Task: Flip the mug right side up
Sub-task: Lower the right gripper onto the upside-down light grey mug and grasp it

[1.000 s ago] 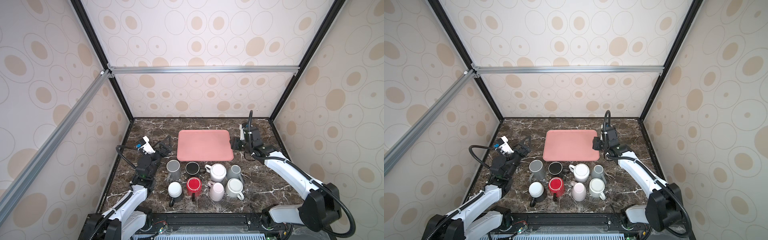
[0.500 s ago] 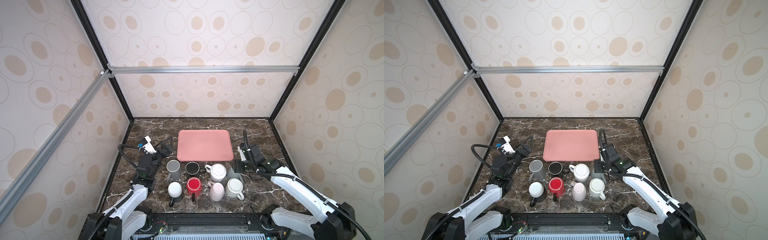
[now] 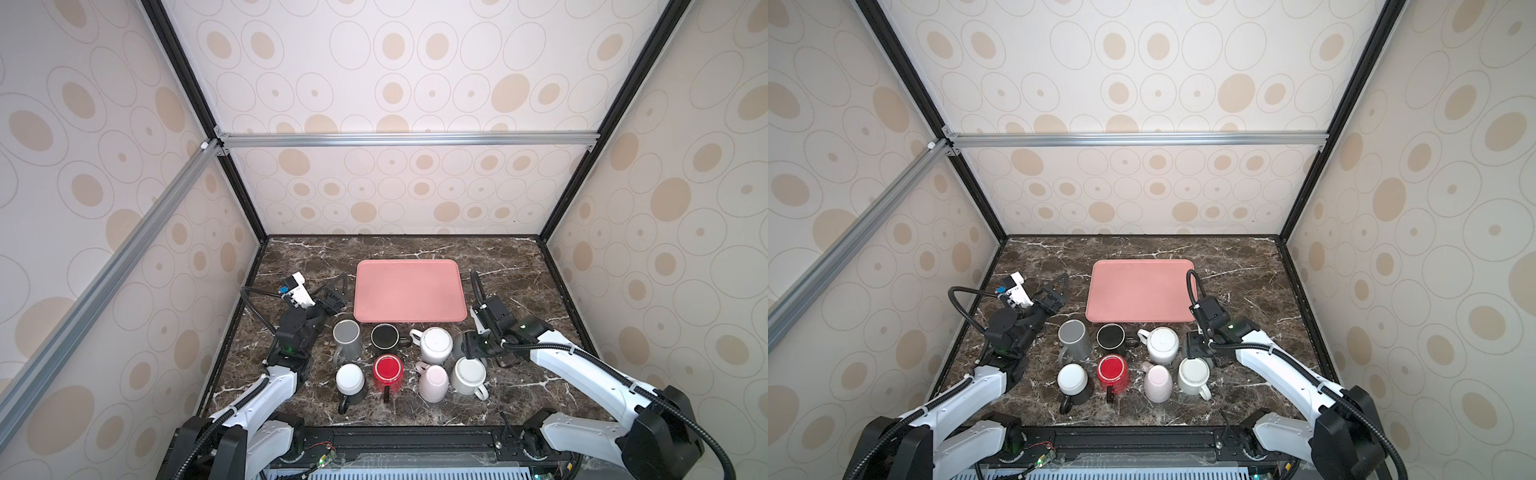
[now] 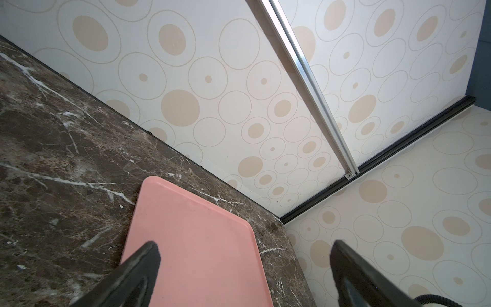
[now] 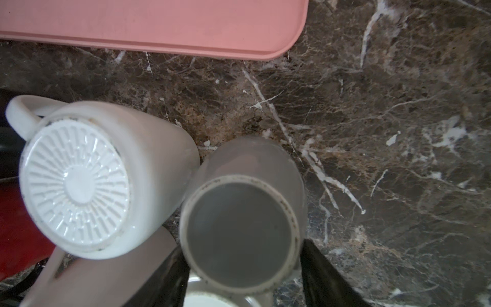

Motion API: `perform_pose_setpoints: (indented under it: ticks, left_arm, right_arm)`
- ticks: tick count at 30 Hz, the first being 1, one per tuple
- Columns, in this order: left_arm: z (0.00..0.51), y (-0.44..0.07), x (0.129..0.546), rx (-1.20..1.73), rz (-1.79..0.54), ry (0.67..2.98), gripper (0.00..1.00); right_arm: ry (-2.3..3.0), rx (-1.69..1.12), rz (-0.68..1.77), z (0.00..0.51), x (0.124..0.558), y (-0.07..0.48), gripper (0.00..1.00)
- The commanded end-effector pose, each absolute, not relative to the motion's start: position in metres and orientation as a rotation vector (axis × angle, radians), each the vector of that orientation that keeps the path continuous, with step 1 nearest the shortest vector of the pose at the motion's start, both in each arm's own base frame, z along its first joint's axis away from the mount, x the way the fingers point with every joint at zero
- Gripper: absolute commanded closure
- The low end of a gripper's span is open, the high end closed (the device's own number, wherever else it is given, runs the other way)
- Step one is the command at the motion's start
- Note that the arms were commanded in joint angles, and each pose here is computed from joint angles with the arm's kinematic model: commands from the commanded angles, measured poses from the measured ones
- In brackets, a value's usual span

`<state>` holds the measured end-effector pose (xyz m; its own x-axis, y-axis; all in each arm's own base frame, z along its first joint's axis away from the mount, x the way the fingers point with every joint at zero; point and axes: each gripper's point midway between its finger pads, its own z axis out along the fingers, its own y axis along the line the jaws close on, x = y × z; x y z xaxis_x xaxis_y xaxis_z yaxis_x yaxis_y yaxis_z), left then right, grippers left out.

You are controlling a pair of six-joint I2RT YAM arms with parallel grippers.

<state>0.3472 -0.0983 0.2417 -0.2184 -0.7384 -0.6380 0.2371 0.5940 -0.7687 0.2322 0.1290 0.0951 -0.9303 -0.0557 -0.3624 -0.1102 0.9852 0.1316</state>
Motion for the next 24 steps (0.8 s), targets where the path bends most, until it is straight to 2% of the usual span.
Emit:
perform_pose_setpoints:
  ticks: [1, 6, 8, 15, 19, 24]
  left_arm:
    - [0.263, -0.102, 0.349, -0.405, -0.971, 1.491, 0.01]
    - [0.263, -0.101, 0.349, -0.407, -0.966, 1.492, 0.01]
    - [0.262, -0.100, 0.349, -0.409, -0.962, 1.494, 0.01]
    - [0.262, -0.104, 0.352, -0.400, -0.974, 1.505, 0.01]
    - [0.259, -0.104, 0.351, -0.407, -0.978, 1.504, 0.01]
    - [0.260, -0.104, 0.351, -0.404, -0.979, 1.506, 0.01]
  right_arm:
    - [2.741, -0.088, 0.213, 0.091, 0.242, 0.132, 0.36]
    - [2.703, -0.034, 0.200, 0.092, 0.257, 0.134, 0.38]
    - [2.704, -0.030, 0.203, 0.092, 0.259, 0.136, 0.34]
    - [2.764, -0.133, 0.137, 0.095, 0.243, 0.127, 0.31]
    - [2.779, -0.145, 0.103, 0.090, 0.239, 0.121, 0.37]
    - [2.796, -0.172, 0.100, 0.081, 0.239, 0.122, 0.49]
